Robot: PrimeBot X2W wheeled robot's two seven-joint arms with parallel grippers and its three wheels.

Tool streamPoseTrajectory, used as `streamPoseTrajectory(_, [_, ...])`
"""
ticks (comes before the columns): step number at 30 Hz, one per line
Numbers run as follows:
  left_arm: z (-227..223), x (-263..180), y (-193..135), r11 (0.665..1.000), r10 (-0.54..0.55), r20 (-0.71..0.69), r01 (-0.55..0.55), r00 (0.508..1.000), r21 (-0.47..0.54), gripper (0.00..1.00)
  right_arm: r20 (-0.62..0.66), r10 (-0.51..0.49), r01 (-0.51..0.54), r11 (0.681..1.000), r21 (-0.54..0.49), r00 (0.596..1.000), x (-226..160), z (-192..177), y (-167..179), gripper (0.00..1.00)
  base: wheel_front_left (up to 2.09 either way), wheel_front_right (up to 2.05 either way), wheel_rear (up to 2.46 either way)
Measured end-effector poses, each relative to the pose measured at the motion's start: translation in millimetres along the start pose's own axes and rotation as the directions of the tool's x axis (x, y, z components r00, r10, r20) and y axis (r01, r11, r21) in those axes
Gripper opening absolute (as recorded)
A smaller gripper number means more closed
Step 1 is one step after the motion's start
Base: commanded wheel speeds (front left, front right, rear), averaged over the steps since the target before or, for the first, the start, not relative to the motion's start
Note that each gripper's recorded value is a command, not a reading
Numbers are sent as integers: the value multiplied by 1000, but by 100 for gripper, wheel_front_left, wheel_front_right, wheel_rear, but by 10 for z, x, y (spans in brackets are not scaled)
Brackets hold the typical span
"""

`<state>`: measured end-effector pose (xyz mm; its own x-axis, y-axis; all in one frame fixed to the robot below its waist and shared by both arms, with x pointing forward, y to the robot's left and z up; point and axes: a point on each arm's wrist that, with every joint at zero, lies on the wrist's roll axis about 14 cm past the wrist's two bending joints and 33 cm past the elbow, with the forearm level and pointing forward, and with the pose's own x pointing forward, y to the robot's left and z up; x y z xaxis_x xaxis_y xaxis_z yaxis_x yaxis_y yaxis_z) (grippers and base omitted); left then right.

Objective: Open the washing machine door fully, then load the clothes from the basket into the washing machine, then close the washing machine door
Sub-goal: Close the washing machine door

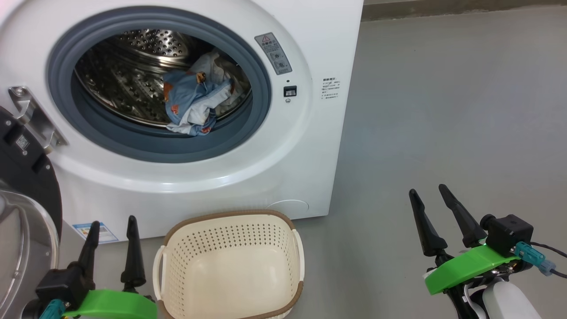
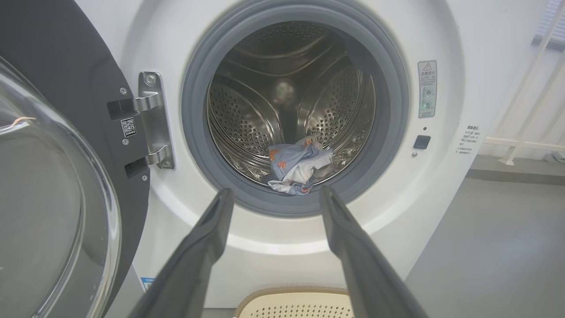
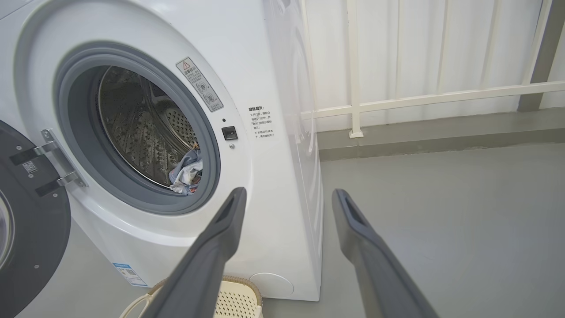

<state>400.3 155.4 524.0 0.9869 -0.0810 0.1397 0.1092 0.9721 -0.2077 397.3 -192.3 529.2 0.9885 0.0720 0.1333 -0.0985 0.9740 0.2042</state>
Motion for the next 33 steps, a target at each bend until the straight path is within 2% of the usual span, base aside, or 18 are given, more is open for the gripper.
streamPoseTrajectory(33, [-77,-25,3,999,-3,-23,1,1000,-50,100,-6,9,-9,1000,-7,1000,-15,-10,16,100,0,0,0])
